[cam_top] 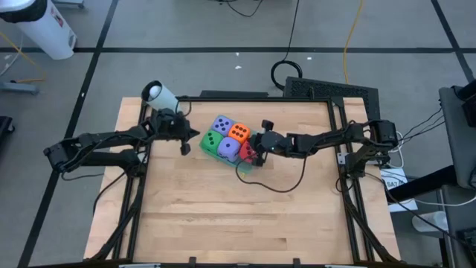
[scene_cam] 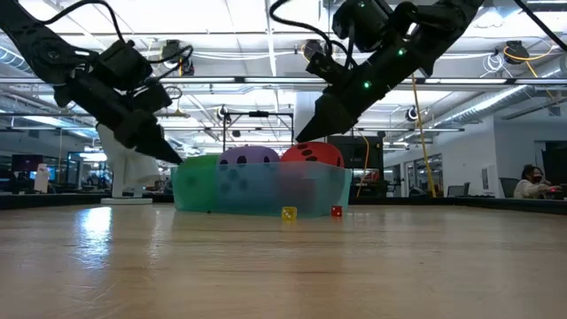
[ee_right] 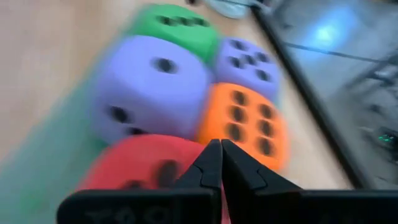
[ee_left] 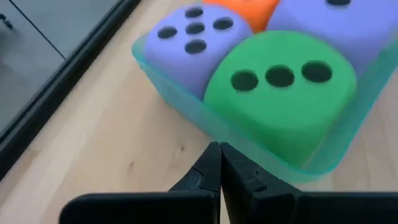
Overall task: Pick & Place Dice
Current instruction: Put the large red dice into the blue bin, then adjust the blue bin
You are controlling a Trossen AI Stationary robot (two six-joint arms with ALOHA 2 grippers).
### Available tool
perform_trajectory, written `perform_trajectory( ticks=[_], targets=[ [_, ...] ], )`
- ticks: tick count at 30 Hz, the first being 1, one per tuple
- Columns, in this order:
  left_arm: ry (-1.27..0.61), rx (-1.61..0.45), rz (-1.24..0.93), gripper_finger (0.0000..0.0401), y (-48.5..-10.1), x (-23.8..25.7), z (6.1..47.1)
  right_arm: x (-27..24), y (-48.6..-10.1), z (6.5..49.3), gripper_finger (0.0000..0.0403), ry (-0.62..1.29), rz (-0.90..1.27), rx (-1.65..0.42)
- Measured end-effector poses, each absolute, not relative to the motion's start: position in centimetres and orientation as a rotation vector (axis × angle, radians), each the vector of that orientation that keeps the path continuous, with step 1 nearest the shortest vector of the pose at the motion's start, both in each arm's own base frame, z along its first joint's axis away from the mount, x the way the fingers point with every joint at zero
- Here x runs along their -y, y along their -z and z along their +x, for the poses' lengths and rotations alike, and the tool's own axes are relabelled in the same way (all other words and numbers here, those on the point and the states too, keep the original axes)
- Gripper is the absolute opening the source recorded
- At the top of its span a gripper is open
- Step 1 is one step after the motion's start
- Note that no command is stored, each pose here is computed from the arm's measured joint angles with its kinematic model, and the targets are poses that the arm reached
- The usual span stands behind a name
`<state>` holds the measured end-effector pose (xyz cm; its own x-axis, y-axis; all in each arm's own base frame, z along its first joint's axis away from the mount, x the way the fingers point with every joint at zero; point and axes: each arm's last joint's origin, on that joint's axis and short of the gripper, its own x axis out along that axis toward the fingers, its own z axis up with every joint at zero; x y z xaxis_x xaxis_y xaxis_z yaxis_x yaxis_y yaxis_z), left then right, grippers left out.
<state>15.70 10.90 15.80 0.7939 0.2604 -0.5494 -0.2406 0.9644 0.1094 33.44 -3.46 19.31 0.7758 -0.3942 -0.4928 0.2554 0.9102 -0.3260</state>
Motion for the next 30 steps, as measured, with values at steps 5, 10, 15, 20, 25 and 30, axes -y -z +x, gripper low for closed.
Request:
perform_trajectory(
  ticks=[5,10,15,20,25,30],
  targets=[
    [-0.286,-0.597,0.027,0.0005,-15.8,-10.9,15.7,3.7,-18.6,33.9,0.0000,0.226,-0.191,-0.582],
    [-0.255,-0.593,0.036,0.0005,-15.8,-10.6,15.9,3.9,-16.2,34.8,0.0000,0.199,-0.182,-0.623],
    [-0.238,-0.585,0.058,0.0005,-15.9,-10.3,16.2,3.8,-15.5,35.0,0.0000,0.103,-0.154,-0.634],
    [-0.220,-0.575,0.064,0.0005,-16.0,-10.2,16.3,3.3,-15.0,34.7,0.0000,0.026,-0.215,-0.686],
    [-0.152,-0.554,0.061,0.0005,-16.0,-10.0,16.4,3.8,-14.6,34.2,0.0000,0.019,-0.201,-0.744],
    [-0.144,-0.496,0.062,0.0005,-16.5,-10.1,16.6,3.2,-15.7,34.6,0.0000,-0.012,-0.204,-0.654]
  ],
)
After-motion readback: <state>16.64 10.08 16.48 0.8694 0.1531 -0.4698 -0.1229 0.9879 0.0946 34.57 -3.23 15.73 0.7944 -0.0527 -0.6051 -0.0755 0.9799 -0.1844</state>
